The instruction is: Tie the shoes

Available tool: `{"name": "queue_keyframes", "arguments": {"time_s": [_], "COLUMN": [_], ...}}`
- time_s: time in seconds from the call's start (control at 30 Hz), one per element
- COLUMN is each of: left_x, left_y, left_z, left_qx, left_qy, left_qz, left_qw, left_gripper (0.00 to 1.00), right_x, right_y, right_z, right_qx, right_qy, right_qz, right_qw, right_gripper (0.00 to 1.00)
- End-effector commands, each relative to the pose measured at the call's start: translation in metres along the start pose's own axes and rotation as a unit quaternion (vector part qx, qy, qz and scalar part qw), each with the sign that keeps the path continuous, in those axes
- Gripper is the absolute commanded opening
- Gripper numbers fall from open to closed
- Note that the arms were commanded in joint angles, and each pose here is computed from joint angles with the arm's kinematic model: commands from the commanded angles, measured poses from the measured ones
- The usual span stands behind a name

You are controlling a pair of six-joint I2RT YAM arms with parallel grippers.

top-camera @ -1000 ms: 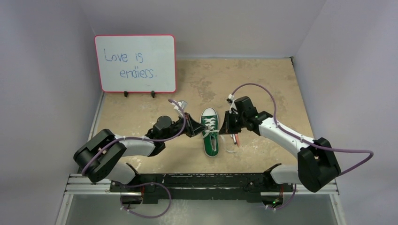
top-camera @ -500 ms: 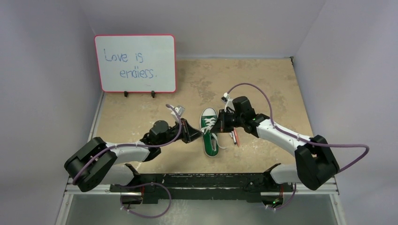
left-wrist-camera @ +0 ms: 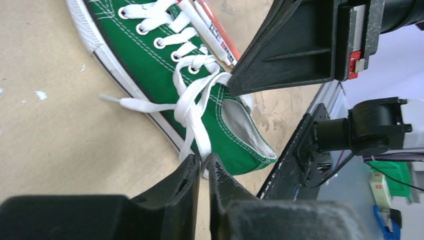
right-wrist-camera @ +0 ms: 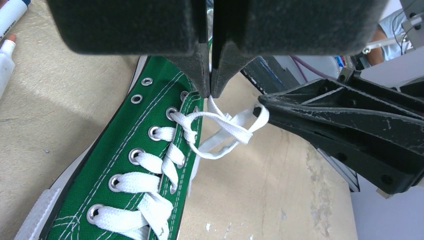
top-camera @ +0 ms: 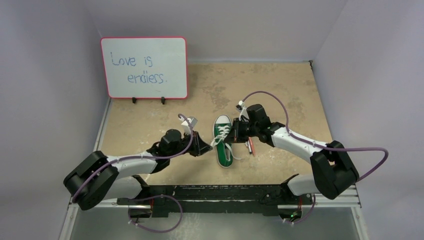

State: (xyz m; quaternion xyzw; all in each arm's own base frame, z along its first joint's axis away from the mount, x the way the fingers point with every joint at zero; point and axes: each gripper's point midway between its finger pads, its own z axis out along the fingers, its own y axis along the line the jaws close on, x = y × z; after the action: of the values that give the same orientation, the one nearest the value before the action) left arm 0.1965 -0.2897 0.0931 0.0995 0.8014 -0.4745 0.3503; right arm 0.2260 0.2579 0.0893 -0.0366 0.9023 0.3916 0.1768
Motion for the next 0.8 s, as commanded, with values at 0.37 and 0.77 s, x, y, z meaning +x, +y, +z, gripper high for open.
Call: {"name": "queue_keyframes", "arguments": {"time_s": [0.37,0.77], "left_x": [-0.067,-0.074], "left_y": [-0.007,-0.007], "left_z": [-0.02,0.048], "left_qx": [-0.118,-0.006], "left_qy": [-0.007,0.048], "left_qz": [0.126,0.14], "left_qw": [0.985,0.989], "left_gripper": [0.47,0.61], "right_x": [-0.003,-0.002], "right_y": [0.002,0.004], "right_z": [-0.003,-0.008], "right_qx": [0.004,0.003], "right_qy": [-0.003,0.0], "right_qz": [-0.019,-0.024], "right_qw": [1.0,1.0], "right_gripper": [0.0,0.0]}}
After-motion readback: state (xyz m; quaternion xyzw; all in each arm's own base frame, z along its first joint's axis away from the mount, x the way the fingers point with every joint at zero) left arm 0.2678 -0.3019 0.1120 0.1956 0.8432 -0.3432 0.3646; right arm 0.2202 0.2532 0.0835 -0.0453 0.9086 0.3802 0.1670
